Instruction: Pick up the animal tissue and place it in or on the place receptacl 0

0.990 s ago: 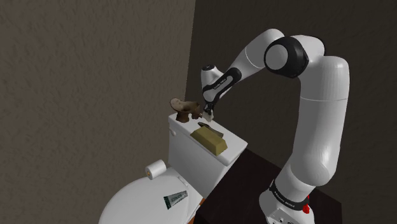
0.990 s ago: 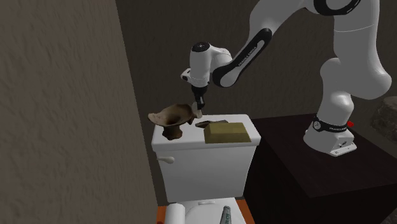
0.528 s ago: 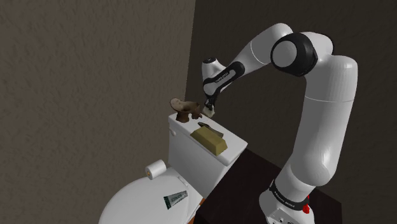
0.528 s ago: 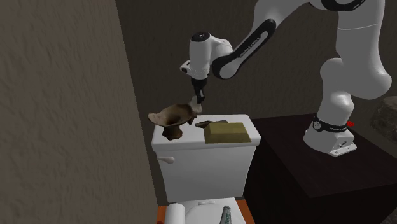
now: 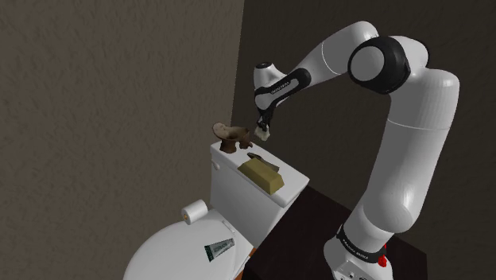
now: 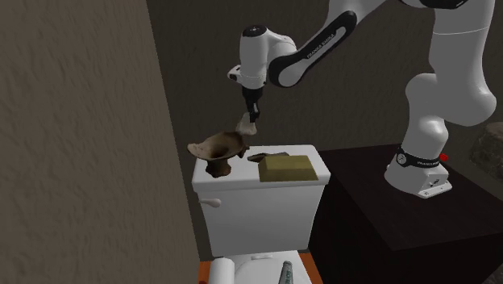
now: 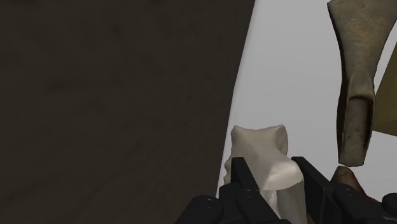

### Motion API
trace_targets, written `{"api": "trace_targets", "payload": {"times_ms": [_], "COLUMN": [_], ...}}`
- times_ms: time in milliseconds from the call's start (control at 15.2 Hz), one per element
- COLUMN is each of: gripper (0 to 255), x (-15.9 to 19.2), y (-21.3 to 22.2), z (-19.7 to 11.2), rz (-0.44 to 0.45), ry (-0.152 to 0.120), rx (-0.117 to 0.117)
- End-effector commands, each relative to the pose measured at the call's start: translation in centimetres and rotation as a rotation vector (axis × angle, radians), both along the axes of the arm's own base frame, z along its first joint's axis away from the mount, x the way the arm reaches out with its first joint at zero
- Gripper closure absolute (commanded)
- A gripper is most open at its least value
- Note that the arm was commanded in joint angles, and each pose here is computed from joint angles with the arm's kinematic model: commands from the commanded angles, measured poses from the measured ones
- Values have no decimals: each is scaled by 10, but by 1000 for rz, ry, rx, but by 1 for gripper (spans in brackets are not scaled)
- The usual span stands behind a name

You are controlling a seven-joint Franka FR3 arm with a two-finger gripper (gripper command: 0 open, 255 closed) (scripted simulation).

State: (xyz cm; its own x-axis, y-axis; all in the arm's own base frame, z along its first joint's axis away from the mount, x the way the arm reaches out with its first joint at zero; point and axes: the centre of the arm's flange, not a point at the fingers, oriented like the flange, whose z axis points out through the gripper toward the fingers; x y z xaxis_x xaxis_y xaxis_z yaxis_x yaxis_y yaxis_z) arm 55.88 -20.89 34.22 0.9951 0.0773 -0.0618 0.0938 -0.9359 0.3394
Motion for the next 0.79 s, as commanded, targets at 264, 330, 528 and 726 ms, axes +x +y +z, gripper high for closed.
{"api": "trace_targets", "payload": {"times_ms": [264,330,528,726], "gripper": [255,255,255,255], "x": [0,0,0,0], "y": [-1,-1,-1,-1], "z": [34,39,55,71], "rz": [0,0,0,0], "ry": [0,0,0,0], "rx": [0,0,0,0]}}
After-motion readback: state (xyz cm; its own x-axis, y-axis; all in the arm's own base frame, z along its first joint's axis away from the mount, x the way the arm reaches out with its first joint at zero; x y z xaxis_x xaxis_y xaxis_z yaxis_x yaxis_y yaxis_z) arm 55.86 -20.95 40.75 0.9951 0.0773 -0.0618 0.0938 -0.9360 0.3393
